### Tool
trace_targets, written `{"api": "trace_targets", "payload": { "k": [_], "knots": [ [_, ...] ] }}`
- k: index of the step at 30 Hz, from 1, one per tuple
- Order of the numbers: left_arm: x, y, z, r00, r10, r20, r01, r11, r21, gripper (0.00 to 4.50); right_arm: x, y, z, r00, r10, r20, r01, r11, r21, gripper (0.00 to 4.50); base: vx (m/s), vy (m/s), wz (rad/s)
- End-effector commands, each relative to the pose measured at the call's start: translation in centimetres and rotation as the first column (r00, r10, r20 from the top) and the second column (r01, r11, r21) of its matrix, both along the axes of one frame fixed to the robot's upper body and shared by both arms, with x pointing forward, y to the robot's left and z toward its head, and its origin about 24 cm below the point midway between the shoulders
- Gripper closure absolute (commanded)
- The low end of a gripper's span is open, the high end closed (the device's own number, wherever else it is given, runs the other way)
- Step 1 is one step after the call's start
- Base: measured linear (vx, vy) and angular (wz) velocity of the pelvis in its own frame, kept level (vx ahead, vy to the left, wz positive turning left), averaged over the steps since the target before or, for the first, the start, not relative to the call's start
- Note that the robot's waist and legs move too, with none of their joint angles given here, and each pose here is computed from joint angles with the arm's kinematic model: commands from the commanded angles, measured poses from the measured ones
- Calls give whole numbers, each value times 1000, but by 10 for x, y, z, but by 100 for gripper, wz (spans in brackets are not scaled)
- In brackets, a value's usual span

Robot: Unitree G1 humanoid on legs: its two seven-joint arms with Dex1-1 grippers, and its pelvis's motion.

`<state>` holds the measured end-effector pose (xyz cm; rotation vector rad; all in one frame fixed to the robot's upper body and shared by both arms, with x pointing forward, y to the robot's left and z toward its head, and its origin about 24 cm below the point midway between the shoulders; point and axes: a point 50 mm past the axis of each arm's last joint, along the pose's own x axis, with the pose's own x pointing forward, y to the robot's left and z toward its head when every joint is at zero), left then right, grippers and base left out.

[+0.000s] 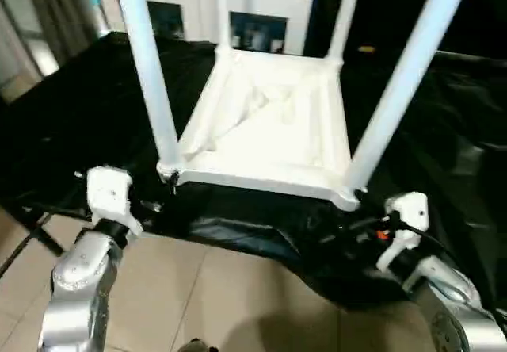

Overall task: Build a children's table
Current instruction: Move to table, then flip table

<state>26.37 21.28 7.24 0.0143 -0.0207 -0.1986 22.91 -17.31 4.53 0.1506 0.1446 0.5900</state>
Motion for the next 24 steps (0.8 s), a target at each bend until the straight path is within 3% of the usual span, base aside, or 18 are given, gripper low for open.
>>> {"api": "trace_targets", "payload": {
  "k": [1,5,8,11,15,19,24],
  "knots": [
    [9,-1,2,1000,-6,2,6,998,-61,10,1,11,10,996,88,30,-89,995,32,0,-64,20,-6],
    [39,-3,-4,999,-7,-52,7,1000,-11,10,11,23,10,987,156,43,-156,988,3,0,-33,10,-3],
    [47,-3,-6,997,1,-72,-1,1000,4,10,16,24,11,986,157,50,-157,988,-13,0,0,0,0],
    [65,-1,-7,994,24,-103,-25,1000,-10,10,24,30,14,981,181,67,-181,983,-19,0,0,0,0],
    [85,12,-6,973,178,-150,-174,984,41,10,31,38,17,977,195,81,-194,981,-28,0,0,0,0],
    [94,18,2,969,217,-120,-226,972,-62,25,35,46,16,971,226,74,-226,974,-12,0,0,0,0],
    [91,16,3,977,184,-106,-198,970,-139,56,38,59,10,959,278,60,-278,961,-2,0,0,0,0]
  ]
}}
